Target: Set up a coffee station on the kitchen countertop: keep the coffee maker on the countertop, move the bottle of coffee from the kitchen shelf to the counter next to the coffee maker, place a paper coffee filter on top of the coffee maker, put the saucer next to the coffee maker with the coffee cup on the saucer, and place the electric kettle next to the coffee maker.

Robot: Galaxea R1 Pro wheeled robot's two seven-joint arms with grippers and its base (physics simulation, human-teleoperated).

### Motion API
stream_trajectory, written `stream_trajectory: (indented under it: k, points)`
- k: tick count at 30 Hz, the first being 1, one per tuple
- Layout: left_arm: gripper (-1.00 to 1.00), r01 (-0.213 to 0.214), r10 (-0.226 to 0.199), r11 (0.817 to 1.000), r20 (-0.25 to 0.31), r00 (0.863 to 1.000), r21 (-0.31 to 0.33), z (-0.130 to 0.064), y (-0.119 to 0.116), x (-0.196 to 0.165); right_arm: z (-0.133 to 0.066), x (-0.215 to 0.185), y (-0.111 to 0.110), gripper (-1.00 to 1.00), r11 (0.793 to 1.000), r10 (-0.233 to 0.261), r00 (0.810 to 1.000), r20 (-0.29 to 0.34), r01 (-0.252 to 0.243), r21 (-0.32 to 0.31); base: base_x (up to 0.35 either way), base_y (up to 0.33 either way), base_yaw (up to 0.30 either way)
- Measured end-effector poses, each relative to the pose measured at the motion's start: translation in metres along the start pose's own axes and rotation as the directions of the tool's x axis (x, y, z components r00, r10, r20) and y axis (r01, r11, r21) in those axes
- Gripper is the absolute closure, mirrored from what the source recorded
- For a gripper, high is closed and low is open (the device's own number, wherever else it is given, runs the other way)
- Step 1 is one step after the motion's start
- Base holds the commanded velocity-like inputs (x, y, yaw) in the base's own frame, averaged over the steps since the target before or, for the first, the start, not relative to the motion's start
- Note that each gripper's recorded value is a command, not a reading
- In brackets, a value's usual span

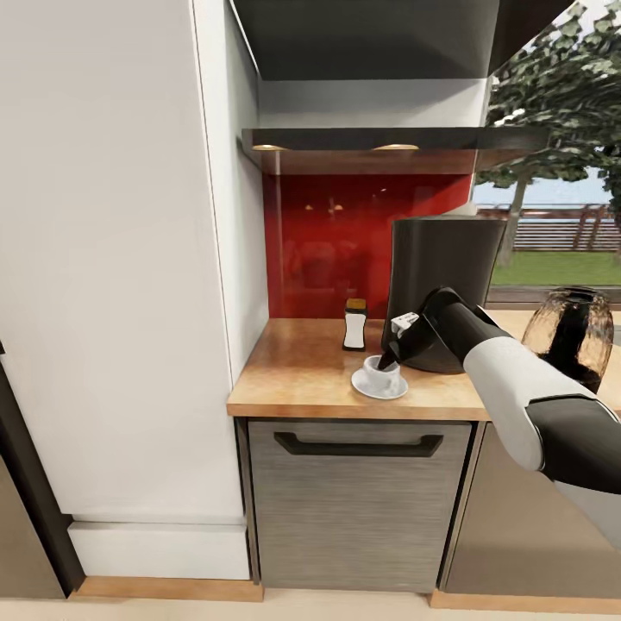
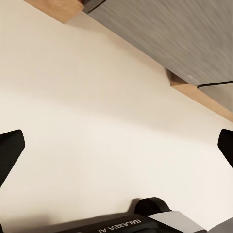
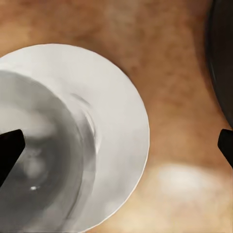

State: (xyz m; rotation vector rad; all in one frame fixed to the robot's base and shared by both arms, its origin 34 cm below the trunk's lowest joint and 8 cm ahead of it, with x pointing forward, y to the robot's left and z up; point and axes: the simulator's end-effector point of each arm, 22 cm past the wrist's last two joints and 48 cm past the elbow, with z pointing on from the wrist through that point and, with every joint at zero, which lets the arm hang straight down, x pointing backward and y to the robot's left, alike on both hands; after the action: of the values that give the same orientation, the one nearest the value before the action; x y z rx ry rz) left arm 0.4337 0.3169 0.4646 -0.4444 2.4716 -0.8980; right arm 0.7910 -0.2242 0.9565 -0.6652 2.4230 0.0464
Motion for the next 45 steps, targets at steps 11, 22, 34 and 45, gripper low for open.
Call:
stream_trajectory:
  k: [11,22,34,45]
  points:
    - [-1.00,0.000,0.000,1.000,0.000,1.000,0.000,-0.007,-0.008,-0.005,-0.009,-0.008,-0.002,-1.00,1.000,0.001,1.000,0.001,-0.001,-0.001,0.000,0.000,0.000]
    - [-1.00,0.001,-0.001,1.000,0.000,1.000,0.000,-0.020,-0.023,-0.014,-0.025,-0.023,-0.006,-1.00,1.000,0.001,1.000,0.002,-0.001,-0.002,0.000,0.000,0.000]
    - [-1.00,0.000,0.000,1.000,0.000,1.000,-0.001,-0.031,-0.034,-0.021,-0.058,-0.060,0.034,-1.00,0.975,-0.104,0.988,0.113,0.123,-0.182,0.000,0.000,0.000]
    - [-1.00,0.001,-0.001,1.000,-0.001,1.000,0.000,-0.031,-0.034,-0.021,-0.112,-0.058,0.093,-1.00,0.881,-0.298,0.884,0.361,0.400,-0.251,0.000,0.000,0.000]
